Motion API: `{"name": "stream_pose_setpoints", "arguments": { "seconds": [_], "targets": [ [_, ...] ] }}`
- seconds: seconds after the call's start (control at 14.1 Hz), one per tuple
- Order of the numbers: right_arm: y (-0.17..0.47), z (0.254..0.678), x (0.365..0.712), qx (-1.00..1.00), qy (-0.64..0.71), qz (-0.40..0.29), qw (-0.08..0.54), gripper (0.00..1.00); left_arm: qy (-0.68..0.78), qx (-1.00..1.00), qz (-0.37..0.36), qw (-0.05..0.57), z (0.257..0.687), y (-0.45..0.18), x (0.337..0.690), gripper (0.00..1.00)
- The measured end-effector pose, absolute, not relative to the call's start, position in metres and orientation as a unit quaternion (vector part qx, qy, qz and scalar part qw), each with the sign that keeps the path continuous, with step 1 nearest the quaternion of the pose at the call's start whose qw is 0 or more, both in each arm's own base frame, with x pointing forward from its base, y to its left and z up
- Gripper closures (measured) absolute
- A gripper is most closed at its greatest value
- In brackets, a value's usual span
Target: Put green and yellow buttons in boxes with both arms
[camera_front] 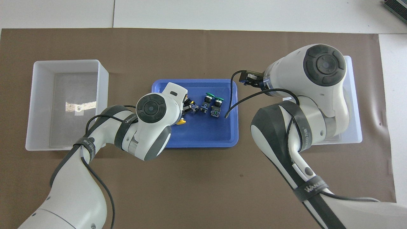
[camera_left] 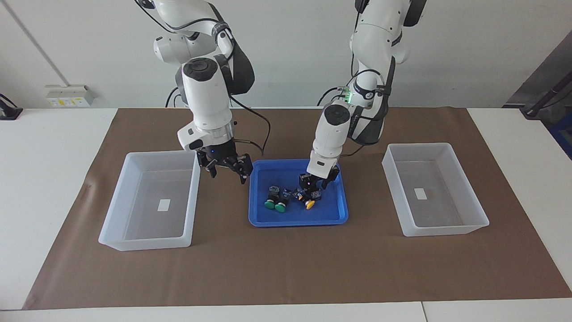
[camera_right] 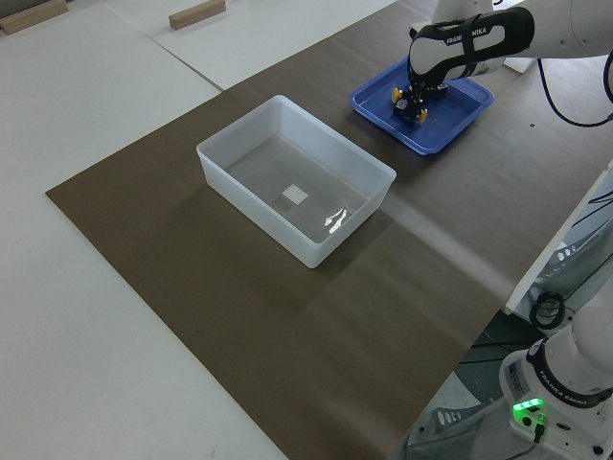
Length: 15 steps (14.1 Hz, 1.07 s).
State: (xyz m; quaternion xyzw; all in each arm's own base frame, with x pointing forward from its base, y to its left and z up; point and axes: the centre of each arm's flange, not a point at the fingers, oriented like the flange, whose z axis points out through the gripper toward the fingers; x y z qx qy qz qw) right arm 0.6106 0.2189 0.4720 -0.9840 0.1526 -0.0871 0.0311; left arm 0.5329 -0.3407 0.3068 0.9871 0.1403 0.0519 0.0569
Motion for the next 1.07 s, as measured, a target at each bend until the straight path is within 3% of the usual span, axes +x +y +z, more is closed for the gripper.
{"name": "stream_pose_setpoints", "arguments": {
  "seconds": [0.21,0.36,0.57,0.64,0.78,0.93,1.0,1.07],
  "targets": [
    [0.23,0.467,0.608,-0.984,0.151,-0.085,0.031,0.0,0.143,0.987,0.054,0.056,0.309,-0.338,0.536,0.29],
    [0.23,0.468,0.609,-0.984,0.152,-0.087,0.033,0.0,0.144,0.986,0.054,0.057,0.311,-0.337,0.537,0.17],
    [0.23,0.47,0.609,-0.984,0.152,-0.09,0.034,0.0,0.139,0.988,0.05,0.055,0.308,-0.342,0.531,0.19],
    [0.231,0.47,0.61,-0.983,0.152,-0.092,0.036,0.0,0.138,0.988,0.048,0.053,0.306,-0.343,0.529,0.27],
    [0.231,0.471,0.61,-0.983,0.151,-0.095,0.037,0.0,0.136,0.988,0.044,0.05,0.302,-0.343,0.525,0.32],
    [0.237,0.468,0.609,-0.984,0.147,-0.094,0.037,0.0,0.133,0.989,0.045,0.048,0.301,-0.341,0.526,0.6],
    [0.241,0.466,0.609,-0.984,0.144,-0.096,0.038,0.0,0.129,0.989,0.045,0.046,0.302,-0.34,0.527,0.67],
    [0.244,0.462,0.611,-0.984,0.142,-0.098,0.04,0.0,0.127,0.99,0.043,0.043,0.304,-0.338,0.528,0.67]
  ]
}}
